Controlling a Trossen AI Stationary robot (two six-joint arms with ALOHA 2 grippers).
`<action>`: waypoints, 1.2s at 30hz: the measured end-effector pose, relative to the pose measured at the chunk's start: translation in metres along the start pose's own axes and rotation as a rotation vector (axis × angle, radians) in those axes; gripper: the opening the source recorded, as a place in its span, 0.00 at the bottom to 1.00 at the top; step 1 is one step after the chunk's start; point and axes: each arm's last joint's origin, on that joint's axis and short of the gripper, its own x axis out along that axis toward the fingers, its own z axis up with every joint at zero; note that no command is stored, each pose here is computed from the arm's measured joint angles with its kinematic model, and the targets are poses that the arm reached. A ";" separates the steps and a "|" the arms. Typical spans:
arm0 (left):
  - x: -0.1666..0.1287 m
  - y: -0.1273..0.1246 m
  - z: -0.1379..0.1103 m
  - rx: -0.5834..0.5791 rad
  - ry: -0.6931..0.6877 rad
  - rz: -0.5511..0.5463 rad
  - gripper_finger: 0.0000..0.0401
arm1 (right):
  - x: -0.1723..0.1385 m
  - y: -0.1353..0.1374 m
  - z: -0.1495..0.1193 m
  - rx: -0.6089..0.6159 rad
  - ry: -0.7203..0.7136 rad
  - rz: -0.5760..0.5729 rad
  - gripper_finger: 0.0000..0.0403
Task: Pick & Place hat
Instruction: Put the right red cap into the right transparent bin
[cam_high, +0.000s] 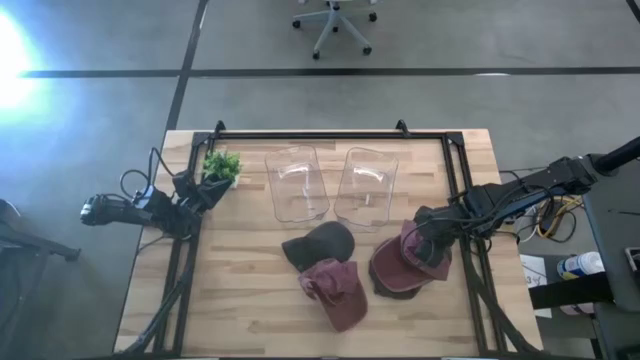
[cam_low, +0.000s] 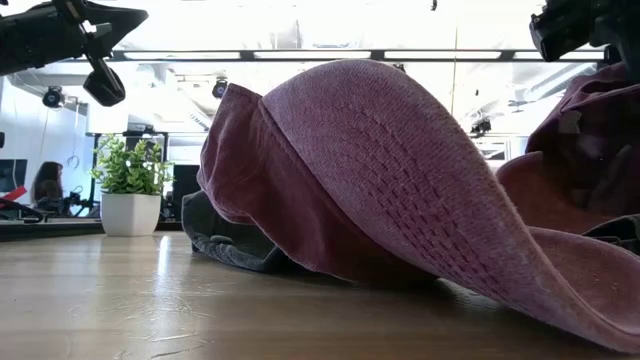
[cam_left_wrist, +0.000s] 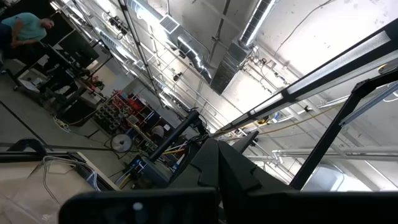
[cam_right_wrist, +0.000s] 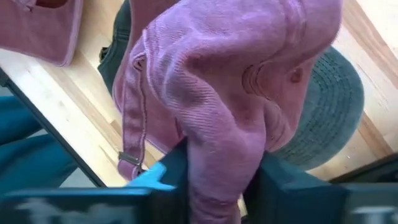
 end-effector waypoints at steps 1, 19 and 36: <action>0.000 0.000 0.000 -0.007 0.000 0.000 0.00 | 0.000 0.000 0.000 -0.004 -0.001 0.002 0.16; 0.000 0.000 0.000 -0.027 0.003 -0.001 0.00 | -0.110 0.033 0.005 -0.056 -0.338 0.216 0.03; 0.002 0.002 -0.005 -0.039 0.040 0.025 0.00 | -0.113 0.034 0.006 0.031 -0.210 -0.113 0.03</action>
